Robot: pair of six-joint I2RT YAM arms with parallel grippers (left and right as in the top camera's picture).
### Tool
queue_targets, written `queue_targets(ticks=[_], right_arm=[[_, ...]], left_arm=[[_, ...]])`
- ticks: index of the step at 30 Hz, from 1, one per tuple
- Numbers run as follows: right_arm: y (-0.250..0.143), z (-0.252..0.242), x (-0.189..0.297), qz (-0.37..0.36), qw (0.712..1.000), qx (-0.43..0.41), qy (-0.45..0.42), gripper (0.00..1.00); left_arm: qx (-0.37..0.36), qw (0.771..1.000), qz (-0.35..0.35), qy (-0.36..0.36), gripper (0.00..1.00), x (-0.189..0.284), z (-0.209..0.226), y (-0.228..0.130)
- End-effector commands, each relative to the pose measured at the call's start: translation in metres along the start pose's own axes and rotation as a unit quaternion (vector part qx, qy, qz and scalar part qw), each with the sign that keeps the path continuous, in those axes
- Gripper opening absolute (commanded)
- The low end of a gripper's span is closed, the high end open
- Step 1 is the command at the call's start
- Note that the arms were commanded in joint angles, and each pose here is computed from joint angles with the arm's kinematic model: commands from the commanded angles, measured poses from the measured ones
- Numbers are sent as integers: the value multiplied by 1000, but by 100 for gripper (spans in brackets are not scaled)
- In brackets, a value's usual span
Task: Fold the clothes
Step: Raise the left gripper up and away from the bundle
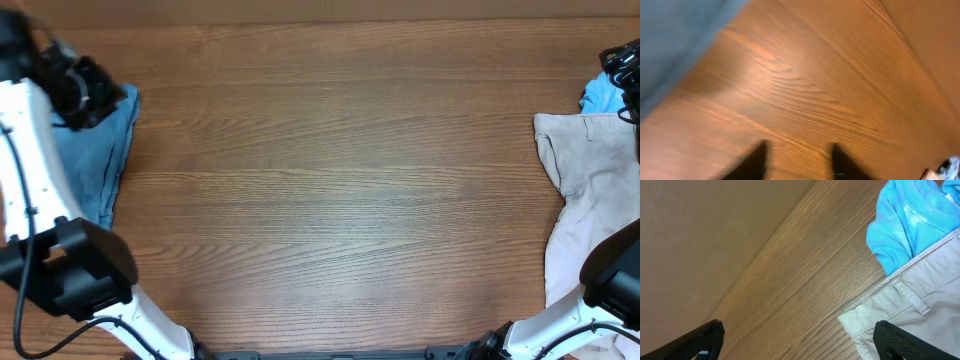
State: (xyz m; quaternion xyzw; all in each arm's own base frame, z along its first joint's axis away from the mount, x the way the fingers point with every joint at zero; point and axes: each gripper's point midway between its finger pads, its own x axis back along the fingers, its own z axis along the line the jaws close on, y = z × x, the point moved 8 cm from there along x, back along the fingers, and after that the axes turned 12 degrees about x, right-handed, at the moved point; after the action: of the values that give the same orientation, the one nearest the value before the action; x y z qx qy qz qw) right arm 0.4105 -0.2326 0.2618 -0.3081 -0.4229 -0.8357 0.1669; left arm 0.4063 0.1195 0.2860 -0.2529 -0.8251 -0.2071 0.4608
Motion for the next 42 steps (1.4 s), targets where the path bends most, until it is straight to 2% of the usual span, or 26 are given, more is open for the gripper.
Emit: queue_targets(ticks=[1,7,11,42], right_arm=[[1,0,1,-3,1000,2,0,100],[1,0,1,-3,1000,2,0,100],[1,0,1,-3,1000,2,0,100],[1,0,1,-3,1000,2,0,100]], left_arm=[[-71,997,2,0,100,-11,-41,-31],[-146,988,43,-12,100,-30,-87,-85],[-166,985,54,-15,100,-34,-98,-101],[-167,984,54,-15,100,-34,-99,-102]])
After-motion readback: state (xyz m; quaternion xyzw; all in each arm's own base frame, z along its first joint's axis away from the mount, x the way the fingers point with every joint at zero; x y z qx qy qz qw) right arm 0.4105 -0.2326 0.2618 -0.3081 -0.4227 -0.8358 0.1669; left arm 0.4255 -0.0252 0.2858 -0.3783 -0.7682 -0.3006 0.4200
